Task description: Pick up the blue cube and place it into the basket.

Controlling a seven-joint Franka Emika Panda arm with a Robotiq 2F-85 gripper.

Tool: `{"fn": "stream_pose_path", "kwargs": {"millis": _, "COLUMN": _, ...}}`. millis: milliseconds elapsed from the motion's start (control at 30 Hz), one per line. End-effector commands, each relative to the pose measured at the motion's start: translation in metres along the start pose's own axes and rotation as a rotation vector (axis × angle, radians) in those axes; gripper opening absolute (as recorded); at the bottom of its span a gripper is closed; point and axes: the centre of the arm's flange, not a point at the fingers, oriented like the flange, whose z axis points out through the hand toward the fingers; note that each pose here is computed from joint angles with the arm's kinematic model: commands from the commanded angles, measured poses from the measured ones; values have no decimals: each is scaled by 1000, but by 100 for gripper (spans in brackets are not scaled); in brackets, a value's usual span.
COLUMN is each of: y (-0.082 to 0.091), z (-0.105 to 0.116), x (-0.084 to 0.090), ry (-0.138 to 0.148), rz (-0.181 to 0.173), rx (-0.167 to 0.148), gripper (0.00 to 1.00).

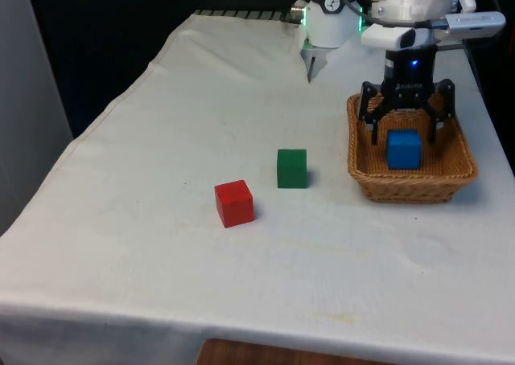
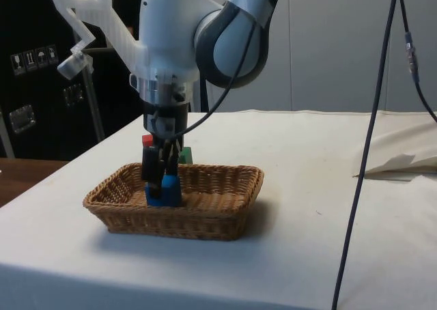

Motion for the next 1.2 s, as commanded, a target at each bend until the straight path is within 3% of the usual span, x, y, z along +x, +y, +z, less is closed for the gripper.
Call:
{"fn": "stream_pose_path", "kwargs": {"millis": 0, "y": -1, "z": 0, "x": 0, "ry": 1, "rz": -1, "rx": -1, "gripper": 100}}
{"fn": "stream_pose_path", "kwargs": {"millis": 200, "y": 2, "z": -2, "x": 1, "ry": 3, "rz": 3, "rx": -1, "gripper": 100}}
{"fn": "stream_pose_path", "kwargs": {"millis": 1000, "y": 20, "z": -50, "x": 17, "ry": 33, "rz": 39, "rx": -22, "gripper": 100}}
{"fn": "stream_pose_path", "kwargs": {"millis": 1167, "y": 25, "z": -58, "x": 20, "ry": 47, "rz": 44, "rx": -38, "gripper": 100}}
